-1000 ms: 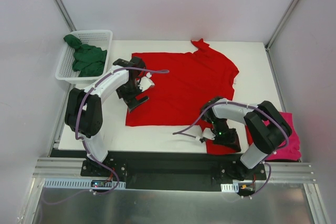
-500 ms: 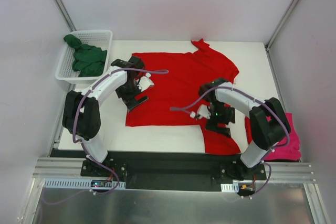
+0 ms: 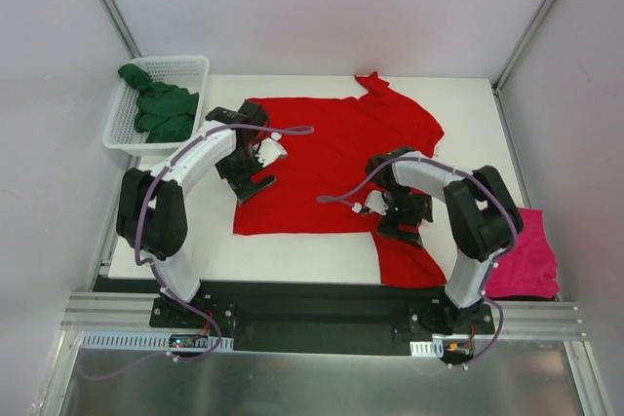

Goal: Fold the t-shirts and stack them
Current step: Flatten out the tshirt

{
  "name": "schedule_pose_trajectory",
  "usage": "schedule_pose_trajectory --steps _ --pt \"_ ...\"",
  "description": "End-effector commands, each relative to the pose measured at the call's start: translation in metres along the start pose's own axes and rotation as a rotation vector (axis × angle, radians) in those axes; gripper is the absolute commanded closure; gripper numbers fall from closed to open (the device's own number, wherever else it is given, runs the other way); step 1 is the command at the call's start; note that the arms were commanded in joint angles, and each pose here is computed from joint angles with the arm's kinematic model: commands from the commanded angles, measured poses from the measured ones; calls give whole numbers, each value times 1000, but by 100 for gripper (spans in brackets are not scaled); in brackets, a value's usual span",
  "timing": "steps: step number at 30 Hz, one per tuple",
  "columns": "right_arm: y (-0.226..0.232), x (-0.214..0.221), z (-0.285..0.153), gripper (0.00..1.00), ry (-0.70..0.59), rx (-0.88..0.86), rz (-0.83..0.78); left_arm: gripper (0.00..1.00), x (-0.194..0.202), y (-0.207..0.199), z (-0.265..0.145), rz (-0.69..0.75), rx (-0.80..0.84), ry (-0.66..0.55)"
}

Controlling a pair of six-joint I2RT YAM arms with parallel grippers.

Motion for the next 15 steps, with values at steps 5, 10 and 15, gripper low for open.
schedule_pose_trajectory --steps 5,10,15 --pt "-15 -9 3 25 -3 32 82 1 -10 -2 -8 15 12 -19" --pt "-3 -1 7 37 12 -26 79 1 -9 -3 -6 15 16 -13" --pt "18 8 -3 45 -25 -144 119 1 -6 -5 -2 20 26 1"
Point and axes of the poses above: each gripper's point midway between its finger pads, its own z axis out along the fingers, its own y axis along the line the jaws close on, x = y × z, the point moved 2 cm from there along -z, back along the fingers, and after that the axes turned 2 degrees about z, right-handed, at the moved point
